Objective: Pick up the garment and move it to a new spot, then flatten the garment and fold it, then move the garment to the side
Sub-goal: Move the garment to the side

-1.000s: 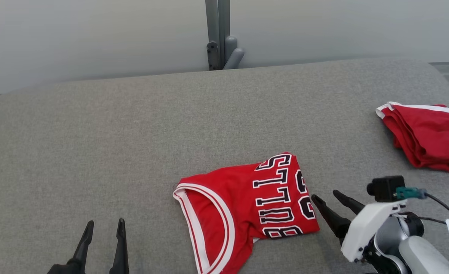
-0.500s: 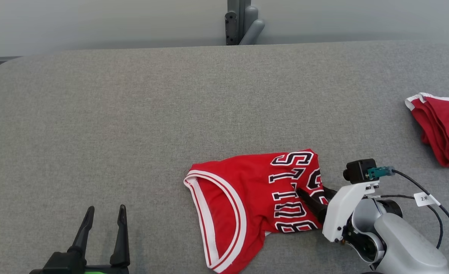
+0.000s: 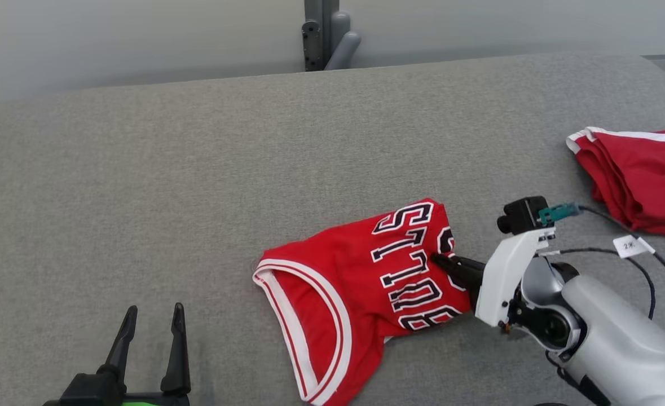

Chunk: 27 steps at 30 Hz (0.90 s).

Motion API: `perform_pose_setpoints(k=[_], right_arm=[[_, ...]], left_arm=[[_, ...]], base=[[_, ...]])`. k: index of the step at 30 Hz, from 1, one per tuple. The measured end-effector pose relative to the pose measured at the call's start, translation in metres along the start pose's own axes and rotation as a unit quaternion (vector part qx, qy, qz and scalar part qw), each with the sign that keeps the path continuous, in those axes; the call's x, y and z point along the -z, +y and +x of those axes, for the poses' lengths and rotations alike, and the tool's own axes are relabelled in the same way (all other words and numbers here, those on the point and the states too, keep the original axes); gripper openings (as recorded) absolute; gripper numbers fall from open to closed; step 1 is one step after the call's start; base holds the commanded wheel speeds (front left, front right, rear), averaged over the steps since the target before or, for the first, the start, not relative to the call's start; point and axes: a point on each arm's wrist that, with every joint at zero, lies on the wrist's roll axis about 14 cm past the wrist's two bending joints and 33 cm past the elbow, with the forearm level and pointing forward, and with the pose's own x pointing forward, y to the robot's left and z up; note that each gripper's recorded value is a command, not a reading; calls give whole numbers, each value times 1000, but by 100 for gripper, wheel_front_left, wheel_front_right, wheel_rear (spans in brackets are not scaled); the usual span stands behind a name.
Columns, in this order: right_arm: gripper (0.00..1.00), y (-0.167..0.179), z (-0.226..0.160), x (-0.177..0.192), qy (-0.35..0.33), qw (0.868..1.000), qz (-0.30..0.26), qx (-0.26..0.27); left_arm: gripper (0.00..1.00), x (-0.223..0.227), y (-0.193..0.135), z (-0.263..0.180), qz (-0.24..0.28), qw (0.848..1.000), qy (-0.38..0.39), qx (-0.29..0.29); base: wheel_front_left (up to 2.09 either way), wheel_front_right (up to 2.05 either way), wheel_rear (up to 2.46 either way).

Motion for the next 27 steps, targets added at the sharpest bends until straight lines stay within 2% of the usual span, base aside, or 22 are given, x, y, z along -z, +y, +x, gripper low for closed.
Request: perform_pose_setpoints(k=[5, 8, 14, 18, 27], right_arm=[[0, -3, -31, -31, 8, 1000, 16, -11], [0, -11, -51, -59, -11, 1000, 13, -3], [0, -46, -86, -113, -73, 995, -17, 64], [0, -65, -91, -140, -106, 989, -22, 97], [0, -109, -101, -171, -141, 978, -6, 157]], left_arm=[[100, 1, -22, 12, -5, 999, 0, 36], [100, -2, -40, 23, -7, 998, -5, 65], [100, -4, -76, 43, -13, 993, -10, 119], [100, 4, -88, 53, -17, 990, -1, 138], [100, 23, -103, 73, -15, 987, 20, 161]], base=[[0, 0, 0], [0, 0, 0], [0, 0, 0], [0, 0, 0], [0, 0, 0]])
